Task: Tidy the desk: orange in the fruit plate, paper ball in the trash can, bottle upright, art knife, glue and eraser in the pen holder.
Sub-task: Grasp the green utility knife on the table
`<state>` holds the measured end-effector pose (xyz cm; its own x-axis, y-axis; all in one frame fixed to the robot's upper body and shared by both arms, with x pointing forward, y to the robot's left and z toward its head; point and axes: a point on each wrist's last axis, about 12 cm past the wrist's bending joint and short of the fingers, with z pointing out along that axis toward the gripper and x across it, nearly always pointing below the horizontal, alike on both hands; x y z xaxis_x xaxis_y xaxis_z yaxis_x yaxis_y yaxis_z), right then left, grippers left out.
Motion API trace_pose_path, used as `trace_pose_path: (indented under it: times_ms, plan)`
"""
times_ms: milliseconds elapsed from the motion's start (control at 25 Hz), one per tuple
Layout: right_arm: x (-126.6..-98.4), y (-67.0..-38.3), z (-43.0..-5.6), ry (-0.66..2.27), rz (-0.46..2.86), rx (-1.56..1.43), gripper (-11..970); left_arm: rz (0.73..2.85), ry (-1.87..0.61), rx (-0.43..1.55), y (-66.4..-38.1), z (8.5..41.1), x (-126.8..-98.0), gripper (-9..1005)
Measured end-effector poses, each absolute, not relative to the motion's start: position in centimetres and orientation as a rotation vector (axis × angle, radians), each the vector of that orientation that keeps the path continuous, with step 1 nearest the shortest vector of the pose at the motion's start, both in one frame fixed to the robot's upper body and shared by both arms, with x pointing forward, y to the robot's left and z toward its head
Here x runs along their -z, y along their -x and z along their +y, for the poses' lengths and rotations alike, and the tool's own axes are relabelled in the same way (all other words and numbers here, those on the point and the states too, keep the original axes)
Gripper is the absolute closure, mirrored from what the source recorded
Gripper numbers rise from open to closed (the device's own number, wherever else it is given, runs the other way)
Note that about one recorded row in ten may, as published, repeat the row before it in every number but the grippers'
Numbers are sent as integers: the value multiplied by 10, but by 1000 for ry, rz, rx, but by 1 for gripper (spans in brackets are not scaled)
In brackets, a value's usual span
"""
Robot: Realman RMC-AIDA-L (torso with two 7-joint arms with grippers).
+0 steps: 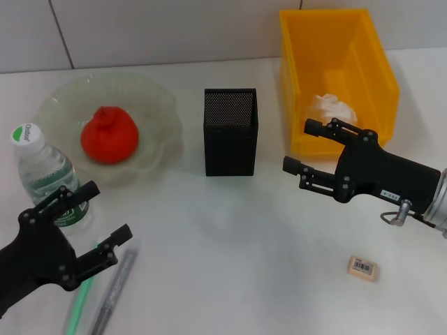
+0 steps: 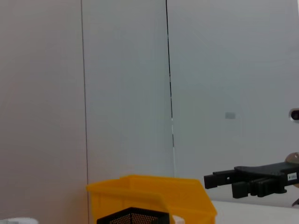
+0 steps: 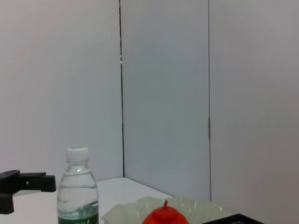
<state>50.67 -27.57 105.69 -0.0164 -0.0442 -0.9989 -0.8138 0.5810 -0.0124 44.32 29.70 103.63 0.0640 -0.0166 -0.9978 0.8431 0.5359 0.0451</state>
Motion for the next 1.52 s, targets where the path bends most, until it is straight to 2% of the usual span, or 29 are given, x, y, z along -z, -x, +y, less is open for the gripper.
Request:
trace_pose_path:
  times_ms: [440, 840, 1080, 1520]
  plan:
    - [-1054, -514, -279, 751, 1524, -667, 193, 1454, -838, 708, -446, 311, -1033, 205]
    - [-1056, -519, -285, 727, 1542, -638, 193, 1667, -800, 636, -447, 356, -1045, 205]
    - [-1057, -524, -283, 728, 1549, -623, 193, 1802, -815, 571, -451, 380, -1066, 206]
    - [-1057, -525, -288, 702, 1557, -602, 193, 2001, -894, 512, -470, 360, -1101, 208]
